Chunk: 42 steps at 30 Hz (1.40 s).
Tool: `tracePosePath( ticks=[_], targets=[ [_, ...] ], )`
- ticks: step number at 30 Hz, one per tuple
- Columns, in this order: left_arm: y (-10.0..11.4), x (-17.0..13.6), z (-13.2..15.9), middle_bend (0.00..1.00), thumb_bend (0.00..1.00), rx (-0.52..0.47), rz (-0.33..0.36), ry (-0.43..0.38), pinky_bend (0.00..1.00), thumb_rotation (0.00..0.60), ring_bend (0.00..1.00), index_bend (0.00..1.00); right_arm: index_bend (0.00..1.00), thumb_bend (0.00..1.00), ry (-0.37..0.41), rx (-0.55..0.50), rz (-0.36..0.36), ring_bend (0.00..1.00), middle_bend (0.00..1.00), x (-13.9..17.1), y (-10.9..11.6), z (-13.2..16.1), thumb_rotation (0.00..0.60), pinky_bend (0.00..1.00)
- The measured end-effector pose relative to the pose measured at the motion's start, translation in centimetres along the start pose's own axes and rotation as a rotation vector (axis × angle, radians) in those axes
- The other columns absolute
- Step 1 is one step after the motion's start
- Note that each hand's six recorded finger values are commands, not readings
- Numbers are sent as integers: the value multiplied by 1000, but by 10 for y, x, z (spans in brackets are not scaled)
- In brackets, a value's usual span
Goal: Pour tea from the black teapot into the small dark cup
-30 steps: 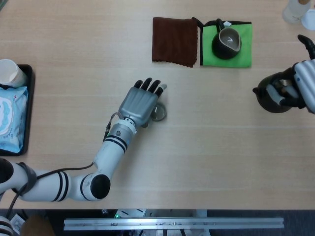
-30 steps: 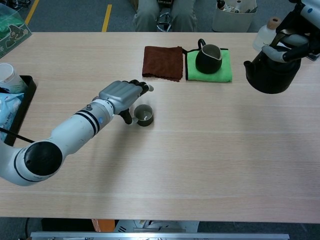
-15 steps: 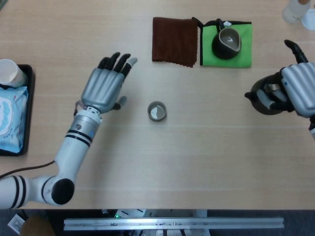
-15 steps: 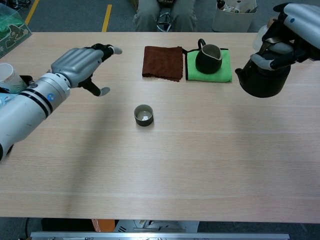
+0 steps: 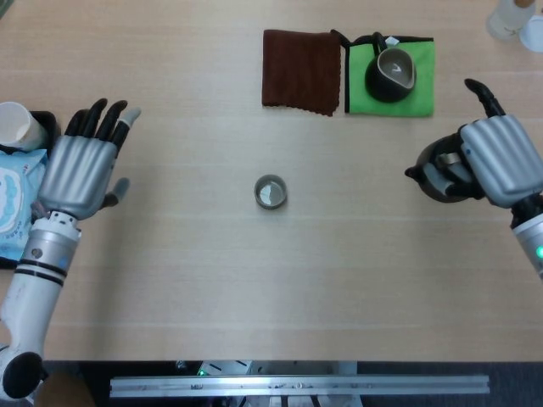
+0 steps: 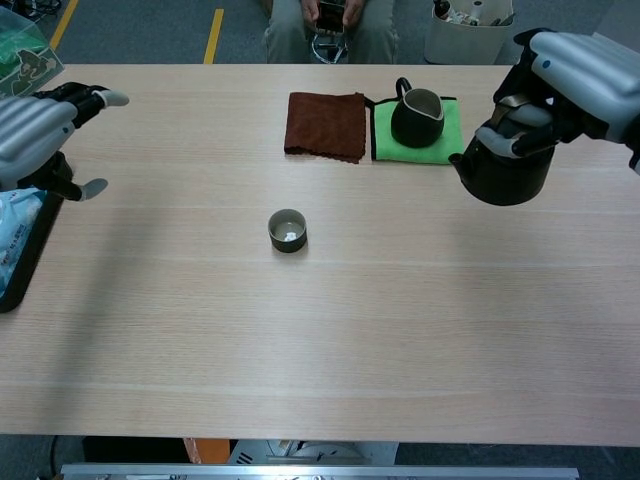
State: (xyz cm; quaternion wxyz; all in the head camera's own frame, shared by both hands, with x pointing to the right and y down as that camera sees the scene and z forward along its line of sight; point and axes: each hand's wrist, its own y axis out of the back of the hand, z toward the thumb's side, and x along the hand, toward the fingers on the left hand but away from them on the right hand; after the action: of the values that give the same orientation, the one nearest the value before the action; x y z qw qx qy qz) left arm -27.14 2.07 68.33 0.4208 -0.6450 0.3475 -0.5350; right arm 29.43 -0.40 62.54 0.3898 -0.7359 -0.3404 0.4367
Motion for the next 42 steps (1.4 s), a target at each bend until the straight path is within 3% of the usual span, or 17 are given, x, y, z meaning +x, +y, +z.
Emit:
tracePosePath(
  ticks=[9, 18, 31, 42],
  targets=[
    [7, -38, -25, 84, 296, -54, 52, 20, 128, 600, 24, 74, 1000, 333, 17, 3, 23, 938, 963, -6, -11, 8, 598, 0],
    [20, -64, -30, 91, 296, -113, 128, 5, 128, 600, 24, 75, 1000, 334, 60, -3, 42, 938, 963, -19, -23, 29, 600, 0],
    [26, -93, -38, 91, 296, -149, 152, 9, 128, 600, 24, 76, 1000, 334, 110, -9, 68, 937, 963, -51, -48, 68, 600, 0],
    [35, -103, -53, 91, 296, -170, 181, 45, 103, 600, 24, 75, 1000, 333, 187, 53, 115, 937, 963, -79, -81, 98, 600, 0]
  ],
)
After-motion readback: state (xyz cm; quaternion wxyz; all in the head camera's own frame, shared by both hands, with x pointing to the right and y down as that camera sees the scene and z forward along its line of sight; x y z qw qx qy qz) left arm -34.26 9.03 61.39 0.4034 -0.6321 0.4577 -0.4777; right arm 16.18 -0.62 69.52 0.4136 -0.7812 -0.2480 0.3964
